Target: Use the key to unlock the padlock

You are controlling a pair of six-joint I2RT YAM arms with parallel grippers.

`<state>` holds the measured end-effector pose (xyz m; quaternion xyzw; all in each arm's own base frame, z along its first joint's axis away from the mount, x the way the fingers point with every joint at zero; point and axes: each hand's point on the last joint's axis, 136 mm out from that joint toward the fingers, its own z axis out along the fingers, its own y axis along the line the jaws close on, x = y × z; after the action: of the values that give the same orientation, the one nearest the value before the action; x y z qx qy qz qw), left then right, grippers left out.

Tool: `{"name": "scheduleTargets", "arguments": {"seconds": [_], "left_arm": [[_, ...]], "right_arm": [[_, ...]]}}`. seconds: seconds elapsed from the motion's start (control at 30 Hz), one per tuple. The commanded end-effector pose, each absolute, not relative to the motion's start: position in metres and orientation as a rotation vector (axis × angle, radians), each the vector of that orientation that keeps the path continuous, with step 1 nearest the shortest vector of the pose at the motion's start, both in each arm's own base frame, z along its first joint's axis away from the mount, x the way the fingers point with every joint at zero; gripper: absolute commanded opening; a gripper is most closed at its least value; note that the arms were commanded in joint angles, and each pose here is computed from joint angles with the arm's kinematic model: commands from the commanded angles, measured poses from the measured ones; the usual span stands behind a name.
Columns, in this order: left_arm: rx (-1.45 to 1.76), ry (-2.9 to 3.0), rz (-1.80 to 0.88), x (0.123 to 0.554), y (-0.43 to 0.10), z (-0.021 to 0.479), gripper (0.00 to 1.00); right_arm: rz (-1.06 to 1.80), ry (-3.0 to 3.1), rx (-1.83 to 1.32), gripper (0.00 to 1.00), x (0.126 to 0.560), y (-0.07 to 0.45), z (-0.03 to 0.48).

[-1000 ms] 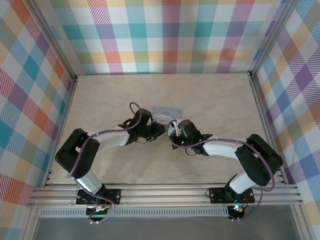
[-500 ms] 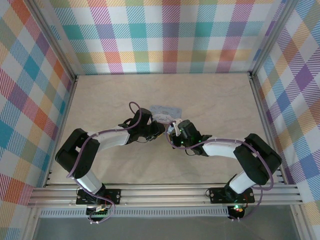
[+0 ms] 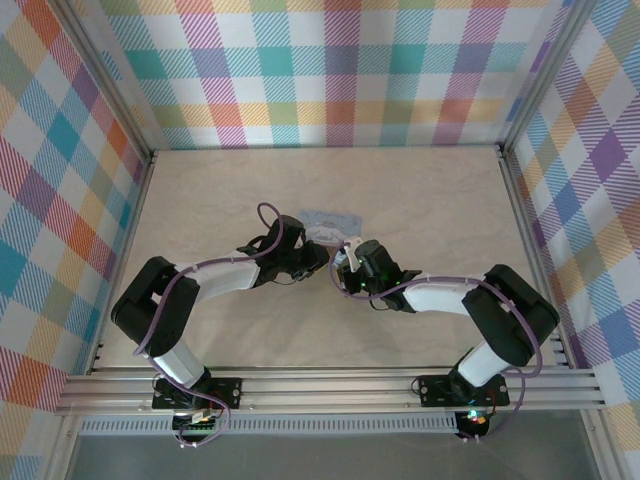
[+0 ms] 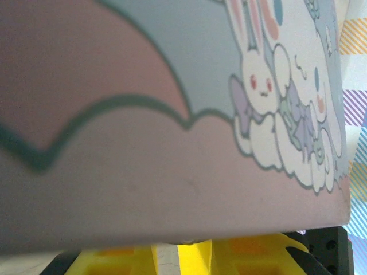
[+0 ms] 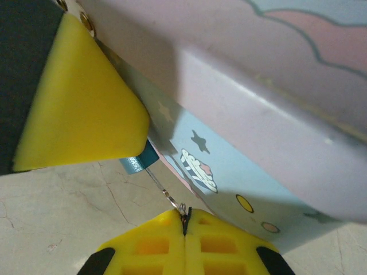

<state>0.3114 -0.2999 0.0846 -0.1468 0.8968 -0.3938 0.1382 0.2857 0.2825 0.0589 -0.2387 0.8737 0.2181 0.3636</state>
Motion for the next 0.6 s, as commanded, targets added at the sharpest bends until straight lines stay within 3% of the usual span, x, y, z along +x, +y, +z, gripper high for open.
{"name": "scheduleTargets", "arguments": {"seconds": [0.0,0.57], "left_arm": [[-0.331,2.651,-1.249,0.290,-0.328,0.092,0.11],[-0.329,2.665,-1.247,0.289,-0.333,0.085,0.10]], "right_arm": [[0.640,2.056,-0.631,0.02,0.300,0.307,0.098],[0.711,2.023,-0.646,0.03,0.299,0.318,0.106]]}}
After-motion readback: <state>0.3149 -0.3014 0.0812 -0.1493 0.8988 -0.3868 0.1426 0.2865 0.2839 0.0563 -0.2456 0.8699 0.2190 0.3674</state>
